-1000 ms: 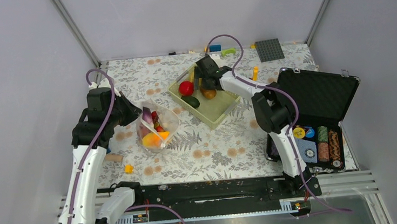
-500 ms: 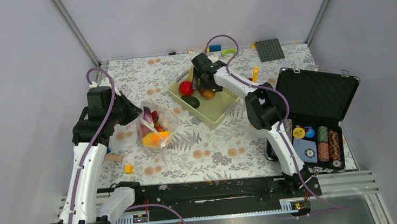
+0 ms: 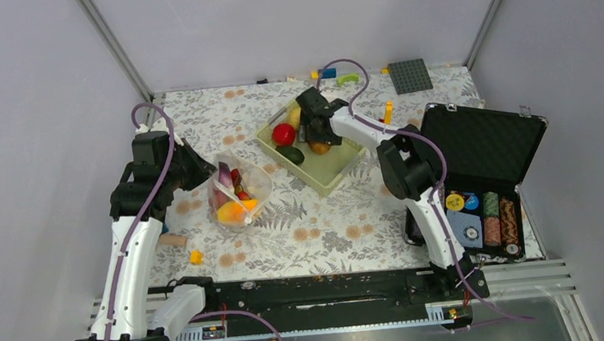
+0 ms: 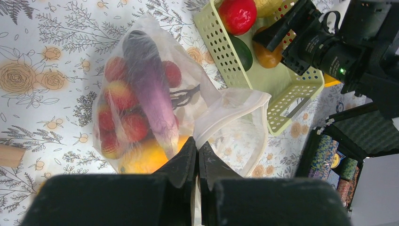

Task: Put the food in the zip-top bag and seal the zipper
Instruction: Pick up the fake vegetable from the bin.

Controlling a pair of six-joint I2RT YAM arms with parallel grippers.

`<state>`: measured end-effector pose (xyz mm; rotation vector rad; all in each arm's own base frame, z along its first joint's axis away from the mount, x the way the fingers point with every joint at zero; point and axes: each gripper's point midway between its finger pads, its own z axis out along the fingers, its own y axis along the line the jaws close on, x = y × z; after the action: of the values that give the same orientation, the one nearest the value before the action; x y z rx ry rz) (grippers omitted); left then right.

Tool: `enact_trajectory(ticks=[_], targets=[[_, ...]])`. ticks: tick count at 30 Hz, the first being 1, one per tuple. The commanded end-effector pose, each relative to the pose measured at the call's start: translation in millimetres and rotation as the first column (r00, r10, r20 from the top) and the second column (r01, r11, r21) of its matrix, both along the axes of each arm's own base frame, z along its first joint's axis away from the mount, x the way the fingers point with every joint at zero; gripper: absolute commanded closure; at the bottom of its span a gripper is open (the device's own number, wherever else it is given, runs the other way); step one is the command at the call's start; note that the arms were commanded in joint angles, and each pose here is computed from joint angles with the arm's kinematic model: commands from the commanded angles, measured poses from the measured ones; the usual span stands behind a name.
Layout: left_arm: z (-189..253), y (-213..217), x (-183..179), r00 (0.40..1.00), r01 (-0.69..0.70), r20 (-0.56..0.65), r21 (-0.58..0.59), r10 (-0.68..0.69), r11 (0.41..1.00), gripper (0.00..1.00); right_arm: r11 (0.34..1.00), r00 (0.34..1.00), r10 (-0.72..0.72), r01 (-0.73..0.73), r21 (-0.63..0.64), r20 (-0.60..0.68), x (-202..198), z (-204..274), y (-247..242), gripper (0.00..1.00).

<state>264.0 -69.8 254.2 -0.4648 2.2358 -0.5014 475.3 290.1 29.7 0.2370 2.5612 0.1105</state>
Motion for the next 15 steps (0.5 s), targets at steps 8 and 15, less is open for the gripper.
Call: enact_trajectory(ticks=[8, 15], targets=[[16, -6, 7, 0.997, 0.036, 0.065, -0.027, -0.034, 0.999, 1.0, 0.982, 0.936, 0.092, -0.141, 0.123, 0.339, -21, 122, -15, 0.45], [14, -11, 8, 0.997, 0.063, 0.053, -0.038, -0.061, 0.997, 1.0, 0.927, 0.881, 0.136, -0.275, 0.257, 0.453, -58, 175, -8, 0.49]])
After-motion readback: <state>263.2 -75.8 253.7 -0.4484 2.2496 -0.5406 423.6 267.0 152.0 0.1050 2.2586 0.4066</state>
